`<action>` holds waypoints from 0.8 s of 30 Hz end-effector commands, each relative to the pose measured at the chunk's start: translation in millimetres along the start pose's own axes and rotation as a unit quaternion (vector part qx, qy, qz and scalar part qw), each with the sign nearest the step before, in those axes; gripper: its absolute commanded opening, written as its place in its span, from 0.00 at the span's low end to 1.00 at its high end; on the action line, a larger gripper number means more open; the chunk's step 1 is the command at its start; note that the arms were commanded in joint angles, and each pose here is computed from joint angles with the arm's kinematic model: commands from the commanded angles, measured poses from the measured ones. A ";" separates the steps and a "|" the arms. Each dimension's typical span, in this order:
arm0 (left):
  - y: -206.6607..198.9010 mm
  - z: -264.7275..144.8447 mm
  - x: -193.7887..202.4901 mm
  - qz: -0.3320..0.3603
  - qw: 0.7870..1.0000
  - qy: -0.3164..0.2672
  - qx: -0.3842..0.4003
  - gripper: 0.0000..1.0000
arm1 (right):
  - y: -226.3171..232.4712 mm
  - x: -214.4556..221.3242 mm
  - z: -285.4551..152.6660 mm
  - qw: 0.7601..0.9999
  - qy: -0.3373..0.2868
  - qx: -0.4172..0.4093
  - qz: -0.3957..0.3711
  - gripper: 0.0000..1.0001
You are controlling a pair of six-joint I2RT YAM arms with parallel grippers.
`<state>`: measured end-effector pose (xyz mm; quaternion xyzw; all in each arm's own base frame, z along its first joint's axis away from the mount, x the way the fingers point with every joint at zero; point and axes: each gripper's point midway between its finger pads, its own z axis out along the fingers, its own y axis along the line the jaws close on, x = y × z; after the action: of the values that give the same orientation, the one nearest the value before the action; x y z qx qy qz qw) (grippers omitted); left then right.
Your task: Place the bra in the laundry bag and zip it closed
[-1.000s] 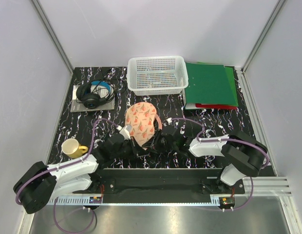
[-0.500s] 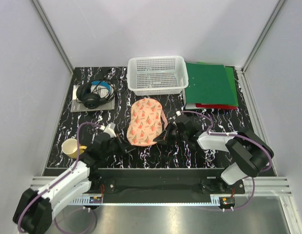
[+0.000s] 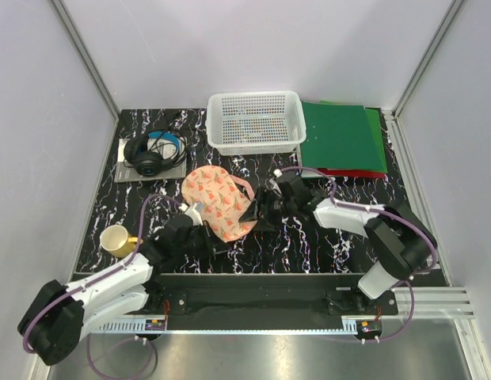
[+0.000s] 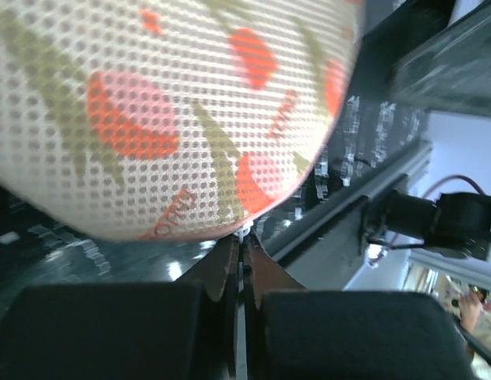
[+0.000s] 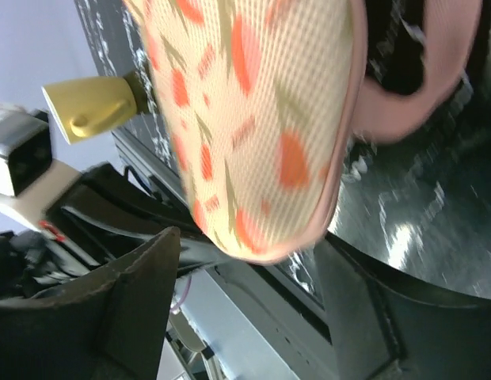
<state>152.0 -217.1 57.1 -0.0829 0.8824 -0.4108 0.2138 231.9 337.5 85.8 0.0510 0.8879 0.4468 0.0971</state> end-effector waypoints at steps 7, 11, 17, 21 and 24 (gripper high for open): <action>-69.5 21.3 -15.9 0.023 0.996 -0.008 0.090 0.00 | 6.3 28.2 -33.1 0.998 -0.035 -0.029 0.045 0.82; -79.4 23.3 -12.7 0.028 0.995 -0.003 0.097 0.00 | 11.4 29.1 -12.4 0.996 -0.015 -0.053 0.070 0.80; -68.0 19.3 -8.4 0.032 0.997 -0.004 0.074 0.00 | 13.4 12.2 3.4 0.993 -0.041 -0.062 0.097 0.33; -28.9 15.1 -13.9 0.027 1.000 -0.016 -0.005 0.00 | 1.6 8.6 1.2 0.991 -0.055 -0.049 0.112 0.15; 4.6 6.6 -21.7 0.011 0.999 -0.025 -0.041 0.00 | -6.1 9.7 -2.4 0.992 -0.050 -0.046 0.110 0.08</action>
<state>164.9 -244.4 70.7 -0.0706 0.8797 -0.4163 0.2187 210.3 339.6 74.2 0.1582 0.8597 0.4811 0.0668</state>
